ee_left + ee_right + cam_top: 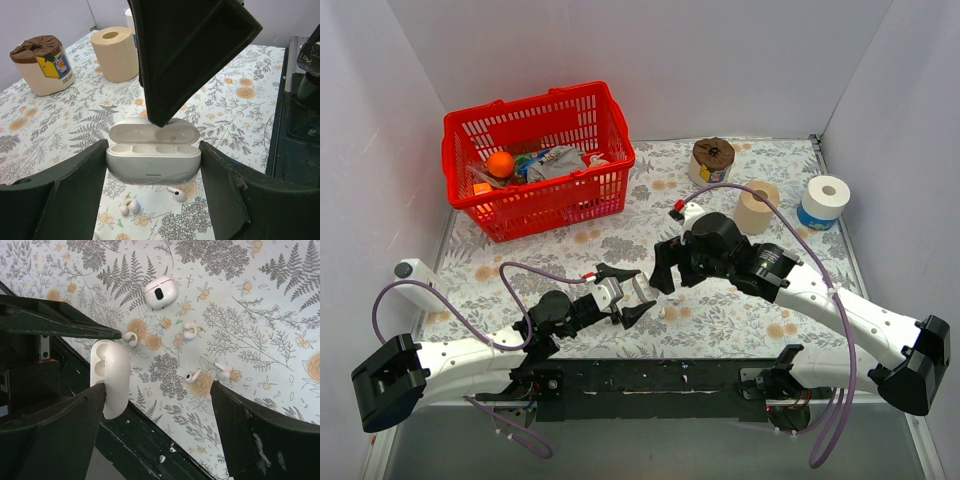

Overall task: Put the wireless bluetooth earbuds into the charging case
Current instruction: Open the charging case.

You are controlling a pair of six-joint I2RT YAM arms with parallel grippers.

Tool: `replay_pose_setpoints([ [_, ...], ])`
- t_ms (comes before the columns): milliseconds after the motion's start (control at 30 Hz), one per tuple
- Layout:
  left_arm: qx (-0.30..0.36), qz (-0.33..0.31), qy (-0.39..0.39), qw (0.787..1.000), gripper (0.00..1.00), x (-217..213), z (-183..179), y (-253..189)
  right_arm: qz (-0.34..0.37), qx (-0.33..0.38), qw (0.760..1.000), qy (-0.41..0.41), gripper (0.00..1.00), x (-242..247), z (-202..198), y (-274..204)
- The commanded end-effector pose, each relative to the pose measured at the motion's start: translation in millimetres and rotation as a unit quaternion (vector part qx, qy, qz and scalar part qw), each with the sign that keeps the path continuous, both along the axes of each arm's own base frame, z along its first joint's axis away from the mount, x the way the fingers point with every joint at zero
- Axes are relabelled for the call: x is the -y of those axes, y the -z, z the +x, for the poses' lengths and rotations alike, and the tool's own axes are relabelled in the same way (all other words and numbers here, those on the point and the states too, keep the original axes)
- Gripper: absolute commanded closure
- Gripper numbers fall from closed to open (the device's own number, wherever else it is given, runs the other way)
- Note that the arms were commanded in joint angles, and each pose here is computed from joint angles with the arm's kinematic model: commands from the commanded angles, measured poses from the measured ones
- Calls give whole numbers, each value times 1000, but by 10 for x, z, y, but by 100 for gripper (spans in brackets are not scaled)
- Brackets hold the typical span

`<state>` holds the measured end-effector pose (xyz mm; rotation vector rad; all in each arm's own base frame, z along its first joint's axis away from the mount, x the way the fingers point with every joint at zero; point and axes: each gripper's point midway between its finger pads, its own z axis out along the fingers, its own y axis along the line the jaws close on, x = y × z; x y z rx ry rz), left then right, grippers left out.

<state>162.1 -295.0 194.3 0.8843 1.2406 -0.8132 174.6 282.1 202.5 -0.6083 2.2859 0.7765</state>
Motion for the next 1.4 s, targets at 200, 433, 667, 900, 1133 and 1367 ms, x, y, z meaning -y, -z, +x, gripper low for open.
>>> replay_pose_setpoints([
  [200,16,-27,-7,999,100,-19,12,-213,76,52,996,15,9,18,82,-384],
  [433,13,-32,-4,999,100,-7,5,-218,91,29,994,-45,19,-189,-39,-364],
  [667,14,-34,0,999,100,16,1,-232,84,13,995,-51,34,-248,-36,-234],
  [900,12,-35,3,999,100,18,-9,-233,82,11,995,-58,44,-304,-11,-218],
  [1133,13,-36,0,999,100,15,-1,-245,75,2,995,-67,52,-329,-32,-150],
  [1367,-6,-34,-14,999,96,4,45,-206,74,6,995,-70,78,-306,-44,-163],
])
